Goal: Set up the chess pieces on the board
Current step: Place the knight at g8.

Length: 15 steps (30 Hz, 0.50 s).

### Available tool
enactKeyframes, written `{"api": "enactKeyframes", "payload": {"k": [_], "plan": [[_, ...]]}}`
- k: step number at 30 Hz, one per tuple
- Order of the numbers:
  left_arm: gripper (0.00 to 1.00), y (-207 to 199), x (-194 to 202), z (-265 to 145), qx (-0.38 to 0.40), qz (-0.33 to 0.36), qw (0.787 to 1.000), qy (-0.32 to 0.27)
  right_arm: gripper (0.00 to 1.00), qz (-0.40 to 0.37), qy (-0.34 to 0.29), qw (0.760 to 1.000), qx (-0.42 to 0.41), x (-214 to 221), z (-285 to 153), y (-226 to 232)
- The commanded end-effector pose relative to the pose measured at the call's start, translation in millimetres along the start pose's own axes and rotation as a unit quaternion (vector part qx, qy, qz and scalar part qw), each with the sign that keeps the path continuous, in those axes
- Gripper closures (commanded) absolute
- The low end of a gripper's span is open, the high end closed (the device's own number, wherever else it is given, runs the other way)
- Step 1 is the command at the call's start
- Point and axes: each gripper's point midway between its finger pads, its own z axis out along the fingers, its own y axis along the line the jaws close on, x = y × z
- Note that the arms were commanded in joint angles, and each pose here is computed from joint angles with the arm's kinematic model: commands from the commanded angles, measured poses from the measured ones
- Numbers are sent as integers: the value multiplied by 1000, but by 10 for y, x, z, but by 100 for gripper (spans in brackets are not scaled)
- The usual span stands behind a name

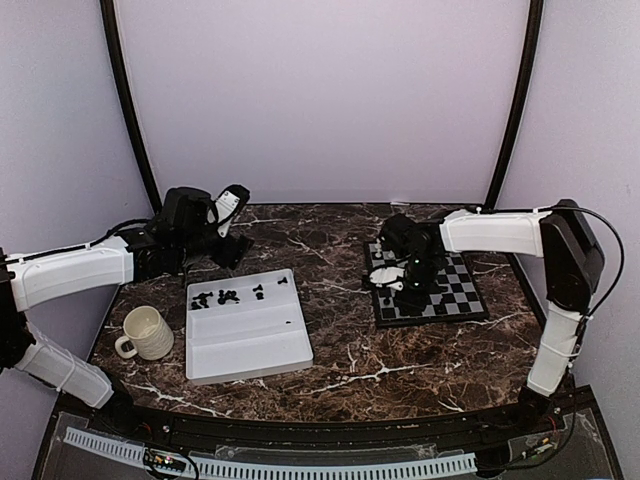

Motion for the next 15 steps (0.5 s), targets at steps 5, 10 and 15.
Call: {"api": "enactKeyframes", "payload": {"k": [5, 10, 15], "plan": [[21, 22, -94, -40, 4, -9, 1000, -6, 72, 15, -11, 1000, -5, -75, -84, -40], [30, -86, 178, -16, 8, -29, 998, 56, 66, 34, -79, 996, 16, -238, -512, -195], [39, -598, 620, -133, 117, -60, 981, 145, 64, 73, -184, 980, 9, -293, -976, -359]]}}
